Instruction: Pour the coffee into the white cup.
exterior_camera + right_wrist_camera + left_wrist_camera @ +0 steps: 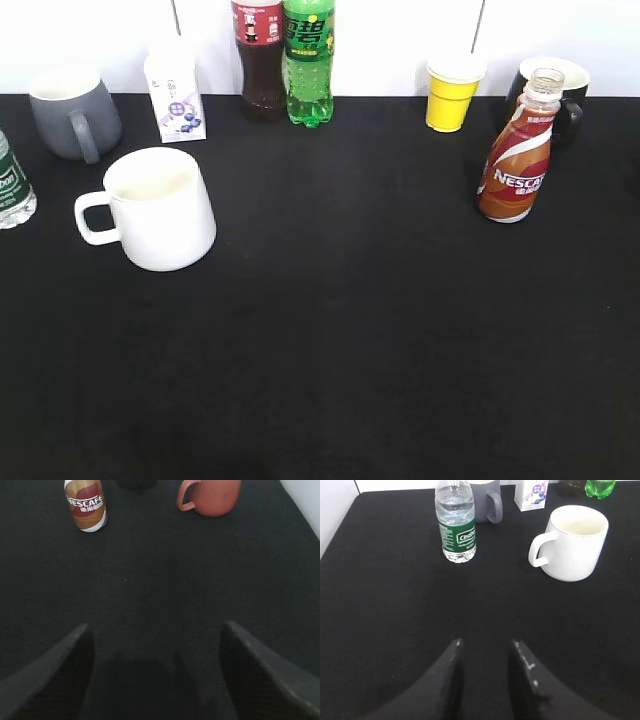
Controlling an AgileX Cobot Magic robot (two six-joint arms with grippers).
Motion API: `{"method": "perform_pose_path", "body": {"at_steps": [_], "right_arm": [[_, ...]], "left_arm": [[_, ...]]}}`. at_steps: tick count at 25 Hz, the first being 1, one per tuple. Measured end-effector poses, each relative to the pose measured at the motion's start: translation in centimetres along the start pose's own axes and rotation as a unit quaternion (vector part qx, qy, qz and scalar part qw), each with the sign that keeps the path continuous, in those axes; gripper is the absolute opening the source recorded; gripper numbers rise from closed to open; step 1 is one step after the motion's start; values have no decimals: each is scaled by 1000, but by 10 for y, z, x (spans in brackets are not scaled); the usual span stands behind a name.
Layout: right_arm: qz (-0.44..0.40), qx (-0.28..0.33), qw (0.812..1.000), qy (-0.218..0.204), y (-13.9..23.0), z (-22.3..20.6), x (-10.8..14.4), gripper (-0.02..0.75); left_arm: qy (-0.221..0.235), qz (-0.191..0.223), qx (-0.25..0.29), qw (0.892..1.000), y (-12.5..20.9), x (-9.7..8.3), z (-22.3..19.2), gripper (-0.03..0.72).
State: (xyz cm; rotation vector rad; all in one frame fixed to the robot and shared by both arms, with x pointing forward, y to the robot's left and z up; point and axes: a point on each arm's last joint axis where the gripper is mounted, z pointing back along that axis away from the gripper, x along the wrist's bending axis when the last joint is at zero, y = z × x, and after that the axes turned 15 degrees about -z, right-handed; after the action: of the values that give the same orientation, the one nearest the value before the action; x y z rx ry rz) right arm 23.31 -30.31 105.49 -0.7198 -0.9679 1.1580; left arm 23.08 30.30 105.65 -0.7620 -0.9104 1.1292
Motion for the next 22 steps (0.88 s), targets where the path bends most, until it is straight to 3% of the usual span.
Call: {"method": "perform_pose_path", "body": {"at_steps": [11,12,15,16,22], "right_arm": [[0,0,1000,0,0,0,0,591],[0,0,1000,0,0,0,0,591],[0,0,1000,0,0,0,0,591],[0,0,1000,0,0,0,0,591],[0,0,1000,0,0,0,0,591]], "left_arm": [[0,0,0,1000,0,0,0,243],[0,0,-1,1000,0,0,0,268],[-2,0,-10,1000,-19,4,-7,463],[-4,-1,-21,1000,-30,7,-13,496],[-23,-15,-131,991,-98,20,-92,518]]}}
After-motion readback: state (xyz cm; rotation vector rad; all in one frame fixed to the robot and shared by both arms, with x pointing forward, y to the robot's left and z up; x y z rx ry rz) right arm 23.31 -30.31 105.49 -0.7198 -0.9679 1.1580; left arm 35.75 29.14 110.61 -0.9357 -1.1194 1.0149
